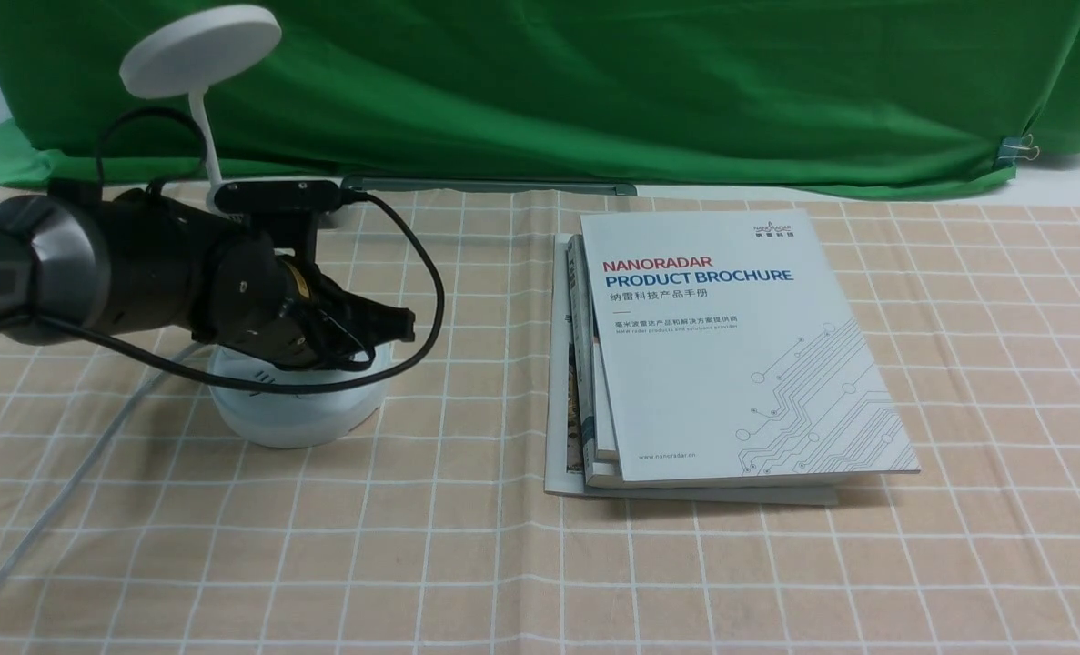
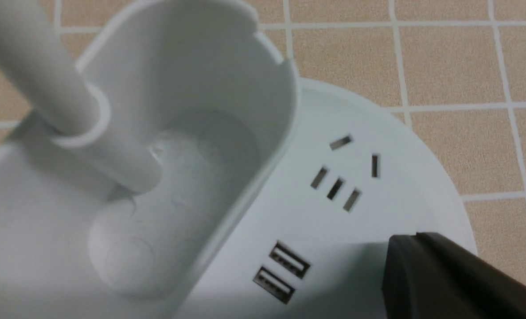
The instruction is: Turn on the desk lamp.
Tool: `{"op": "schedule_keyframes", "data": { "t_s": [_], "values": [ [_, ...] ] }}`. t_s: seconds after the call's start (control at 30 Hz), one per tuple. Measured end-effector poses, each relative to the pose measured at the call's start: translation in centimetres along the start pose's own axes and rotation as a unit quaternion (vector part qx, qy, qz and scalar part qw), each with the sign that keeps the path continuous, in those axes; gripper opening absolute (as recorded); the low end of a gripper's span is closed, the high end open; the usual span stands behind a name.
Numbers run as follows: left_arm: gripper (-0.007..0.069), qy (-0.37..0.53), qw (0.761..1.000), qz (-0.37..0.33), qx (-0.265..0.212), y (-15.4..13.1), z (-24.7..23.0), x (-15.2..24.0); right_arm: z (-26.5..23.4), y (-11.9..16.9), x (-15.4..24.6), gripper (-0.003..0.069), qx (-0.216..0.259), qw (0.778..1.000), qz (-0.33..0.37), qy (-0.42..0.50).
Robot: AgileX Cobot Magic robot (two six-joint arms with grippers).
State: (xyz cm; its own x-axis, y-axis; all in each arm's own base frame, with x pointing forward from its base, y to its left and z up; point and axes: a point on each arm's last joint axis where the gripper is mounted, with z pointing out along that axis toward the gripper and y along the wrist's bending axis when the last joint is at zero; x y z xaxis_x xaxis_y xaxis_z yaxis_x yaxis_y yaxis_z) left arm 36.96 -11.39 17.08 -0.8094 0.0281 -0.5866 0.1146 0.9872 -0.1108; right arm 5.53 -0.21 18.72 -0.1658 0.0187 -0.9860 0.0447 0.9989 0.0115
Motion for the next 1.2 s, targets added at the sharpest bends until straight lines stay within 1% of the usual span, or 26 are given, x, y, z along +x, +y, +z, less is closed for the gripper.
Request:
{"op": "schedule_keyframes", "data": {
  "t_s": [0.23,0.37,0.47,0.57,0.6,0.67,0.7,0.77,0.8,0.83,0.9,1.0,1.03,1.07,1.1,1.17,1.2],
  "values": [
    [0.0001,0.007,1.0,0.004,-0.001,0.0,0.8,0.2,0.0,0.0,0.0,0.0241,0.0,1.0,0.0,0.0],
    [0.0001,-0.001,1.0,0.001,0.002,-0.1,0.2,-0.2,0.0,0.0,0.0,0.0241,0.0,1.0,0.0,0.0],
    [0.0001,0.009,1.0,-0.005,0.003,-0.3,-1.1,-0.1,0.0,0.0,0.0,0.0241,0.0,1.0,0.0,-0.001],
    [0.0001,-0.008,1.0,-0.002,0.014,-1.2,-3.7,-0.7,0.0,0.0,0.0,0.0241,0.0,1.0,0.0,0.0],
    [0.0001,-0.029,0.999,-0.002,0.027,-1.9,-5.9,-1.3,0.0,0.0,0.0,0.0241,0.0,1.0,0.0,0.0],
    [0.0001,-0.027,0.999,0.005,0.04,-2.7,-8.0,-1.3,0.0,0.0,0.0,0.0241,0.0,1.0,0.0,0.0],
    [0.0001,-0.025,0.999,0.008,0.04,-2.8,-8.2,-1.2,0.0,0.0,0.0,0.0241,0.0,1.0,0.0,0.0],
    [0.0001,-0.007,0.998,0.026,0.054,-3.8,-9.3,-0.1,0.0,0.0,0.0,0.0241,0.0,1.0,0.0,0.0],
    [0.0001,0.007,0.996,0.049,0.072,-4.8,-10.3,1.6,0.0,0.0,0.0,0.0241,0.0,1.0,0.0,0.0],
    [0.0001,0.004,0.995,0.061,0.085,-5.4,-11.1,2.4,0.0,0.0,0.0,0.0241,0.0,1.0,0.0,0.0],
    [0.0001,-0.016,0.988,0.094,0.12,-6.6,-13.2,4.5,0.0,0.0,0.0,0.0241,0.0,1.0,0.0,0.0],
    [0.0001,-0.092,0.97,0.147,0.172,-7.6,-17.2,6.7,0.0,0.0,0.0,0.0241,0.0,1.0,0.0,0.0],
    [0.0001,-0.144,0.954,0.172,0.199,-7.9,-19.8,7.3,0.0,0.0,0.0,0.0241,0.0,1.0,0.0,0.0],
    [0.0001,-0.186,0.94,0.188,0.216,-7.9,-21.5,7.8,0.0,0.0,0.0,0.0241,0.0,1.0,0.0,0.0],
    [0.0001,-0.21,0.931,0.195,0.225,-7.8,-22.5,8.0,0.0,0.0,0.0,0.0241,0.0,1.0,0.0,0.0],
    [0.0001,-0.291,0.902,0.199,0.249,-7.0,-25.4,8.7,0.0,0.0,0.0,0.0241,0.0,1.0,0.0,0.0],
    [0.0001,-0.312,0.895,0.197,0.252,-6.5,-26.0,9.1,0.0,0.0,0.0,0.0241,0.0,1.0,0.0,0.0]
  ]
}}
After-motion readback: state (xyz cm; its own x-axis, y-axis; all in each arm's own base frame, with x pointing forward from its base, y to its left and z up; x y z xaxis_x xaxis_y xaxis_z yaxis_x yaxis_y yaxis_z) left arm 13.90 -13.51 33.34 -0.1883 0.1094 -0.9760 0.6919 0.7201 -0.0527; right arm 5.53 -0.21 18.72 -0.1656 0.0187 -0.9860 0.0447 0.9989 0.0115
